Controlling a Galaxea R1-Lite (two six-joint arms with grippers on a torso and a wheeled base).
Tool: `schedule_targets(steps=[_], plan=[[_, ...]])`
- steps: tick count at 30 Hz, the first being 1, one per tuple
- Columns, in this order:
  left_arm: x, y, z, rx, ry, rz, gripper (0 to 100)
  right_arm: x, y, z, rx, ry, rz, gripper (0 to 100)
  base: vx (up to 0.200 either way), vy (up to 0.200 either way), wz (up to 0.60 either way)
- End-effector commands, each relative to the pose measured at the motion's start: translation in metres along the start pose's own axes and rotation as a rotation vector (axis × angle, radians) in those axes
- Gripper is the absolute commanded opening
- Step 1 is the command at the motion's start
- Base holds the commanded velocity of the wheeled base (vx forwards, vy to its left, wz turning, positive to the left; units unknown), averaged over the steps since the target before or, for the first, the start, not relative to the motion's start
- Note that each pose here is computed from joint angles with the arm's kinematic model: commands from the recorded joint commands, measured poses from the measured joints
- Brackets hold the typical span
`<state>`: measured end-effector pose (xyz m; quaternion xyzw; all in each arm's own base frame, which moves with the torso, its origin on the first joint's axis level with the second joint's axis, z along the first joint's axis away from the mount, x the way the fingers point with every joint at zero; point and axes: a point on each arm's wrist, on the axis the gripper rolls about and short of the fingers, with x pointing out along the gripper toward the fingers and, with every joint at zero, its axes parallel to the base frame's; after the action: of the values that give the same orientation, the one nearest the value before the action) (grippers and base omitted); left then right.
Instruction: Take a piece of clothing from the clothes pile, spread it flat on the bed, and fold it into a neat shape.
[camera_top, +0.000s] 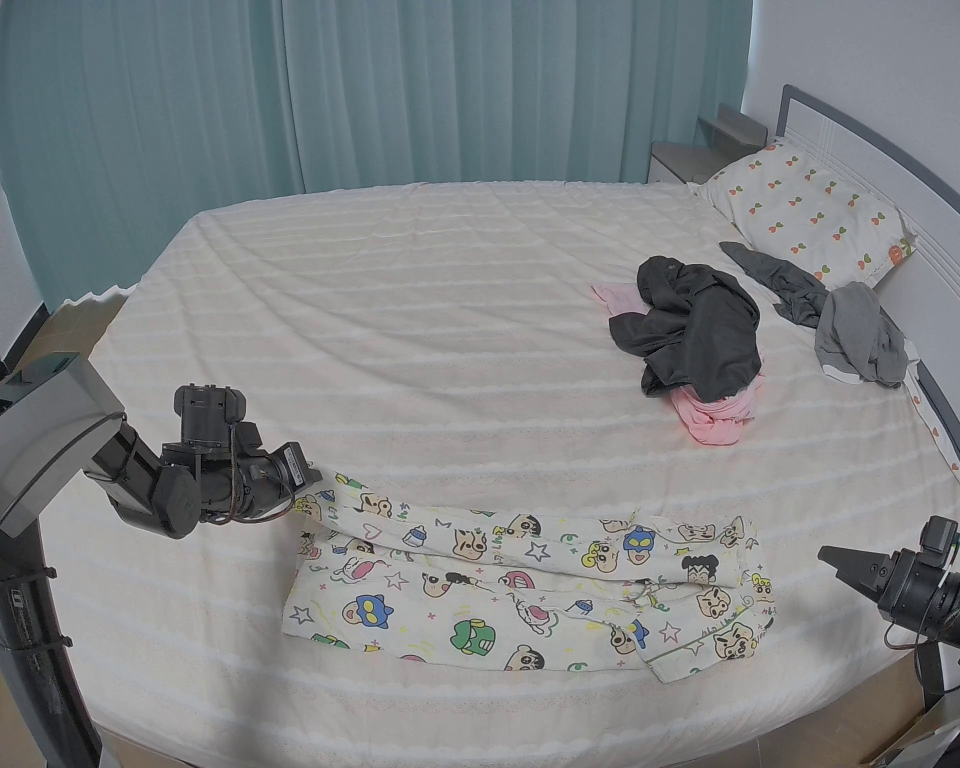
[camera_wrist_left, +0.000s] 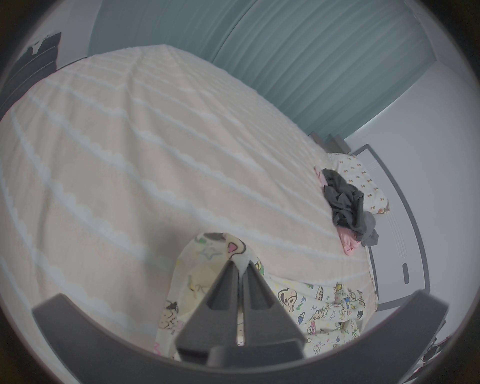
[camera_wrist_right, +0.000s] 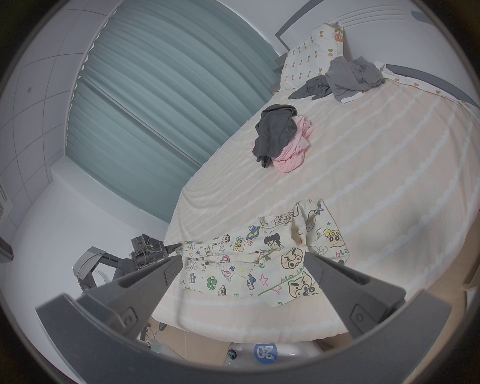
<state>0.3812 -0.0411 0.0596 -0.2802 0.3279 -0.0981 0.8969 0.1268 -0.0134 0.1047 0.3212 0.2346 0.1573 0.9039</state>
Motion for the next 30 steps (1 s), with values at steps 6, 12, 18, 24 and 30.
schedule_targets(steps=[6,12,18,24,30], plan=[[-0.004,-0.012,0.009,0.038,-0.074,-0.057,0,-0.001,-0.002,-0.005,0.011,0.013,-0.008,100,0.0,0.0,0.0],[-0.003,-0.019,0.011,0.062,-0.108,-0.09,0,-0.001,-0.002,-0.005,0.011,0.013,-0.008,100,0.0,0.0,0.0],[-0.004,-0.025,0.02,0.081,-0.165,-0.124,0,-0.001,-0.002,-0.005,0.011,0.013,-0.008,100,0.0,0.0,0.0],[-0.003,-0.028,0.024,0.096,-0.202,-0.15,0,-0.001,-0.002,-0.005,0.011,0.013,-0.008,100,0.0,0.0,0.0],[0.004,-0.012,0.011,0.146,-0.157,-0.103,0,-0.001,-0.002,-0.005,0.012,0.014,-0.008,100,0.0,0.0,0.0]])
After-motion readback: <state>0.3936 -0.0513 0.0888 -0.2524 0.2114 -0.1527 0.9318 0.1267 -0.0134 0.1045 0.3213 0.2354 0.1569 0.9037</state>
